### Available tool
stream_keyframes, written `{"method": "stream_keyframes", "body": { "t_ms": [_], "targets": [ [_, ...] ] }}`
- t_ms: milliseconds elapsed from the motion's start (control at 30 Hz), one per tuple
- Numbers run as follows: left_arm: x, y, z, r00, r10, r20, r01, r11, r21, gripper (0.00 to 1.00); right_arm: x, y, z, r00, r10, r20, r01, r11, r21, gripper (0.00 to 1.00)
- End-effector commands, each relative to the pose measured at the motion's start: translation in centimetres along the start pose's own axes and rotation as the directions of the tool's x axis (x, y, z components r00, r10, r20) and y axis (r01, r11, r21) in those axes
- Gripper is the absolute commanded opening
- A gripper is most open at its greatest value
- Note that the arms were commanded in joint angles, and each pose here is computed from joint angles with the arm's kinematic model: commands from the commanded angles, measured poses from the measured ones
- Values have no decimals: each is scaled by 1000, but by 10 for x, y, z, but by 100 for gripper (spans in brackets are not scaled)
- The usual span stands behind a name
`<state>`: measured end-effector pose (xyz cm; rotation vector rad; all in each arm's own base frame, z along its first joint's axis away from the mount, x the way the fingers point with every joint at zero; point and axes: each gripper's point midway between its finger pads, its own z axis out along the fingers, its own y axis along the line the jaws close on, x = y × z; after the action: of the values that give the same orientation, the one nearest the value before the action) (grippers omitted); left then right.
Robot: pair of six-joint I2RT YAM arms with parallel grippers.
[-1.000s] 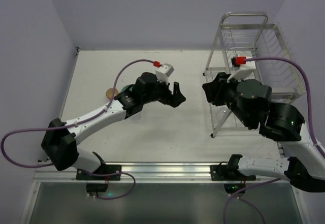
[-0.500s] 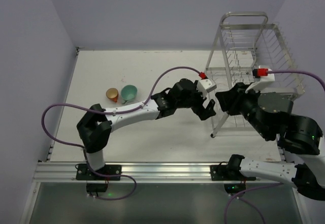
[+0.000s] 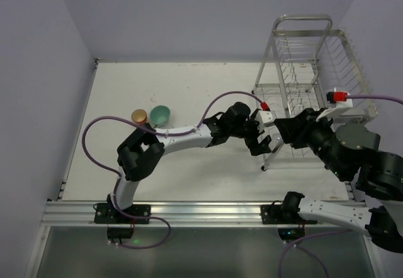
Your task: Unload the cups from the dish rack
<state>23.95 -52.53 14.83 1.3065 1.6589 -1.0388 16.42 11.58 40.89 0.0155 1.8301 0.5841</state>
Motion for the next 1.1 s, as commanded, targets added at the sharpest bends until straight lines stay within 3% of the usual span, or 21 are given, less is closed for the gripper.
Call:
{"method": "stream_keyframes", "body": {
  "t_ms": [0,200,1067],
  "targets": [
    [-30,-5,7,986,118,118,-129,988,88,91,-1,-2,-6,1000,21,6,-21,1000,-14,33],
    [-39,-3,7,968,109,227,-148,976,158,91,0,-13,-13,1000,12,5,-12,1000,7,33],
    [-4,14,41,952,26,306,-112,958,266,89,8,-15,-14,1000,14,-21,-14,1000,7,26]
  ]
}}
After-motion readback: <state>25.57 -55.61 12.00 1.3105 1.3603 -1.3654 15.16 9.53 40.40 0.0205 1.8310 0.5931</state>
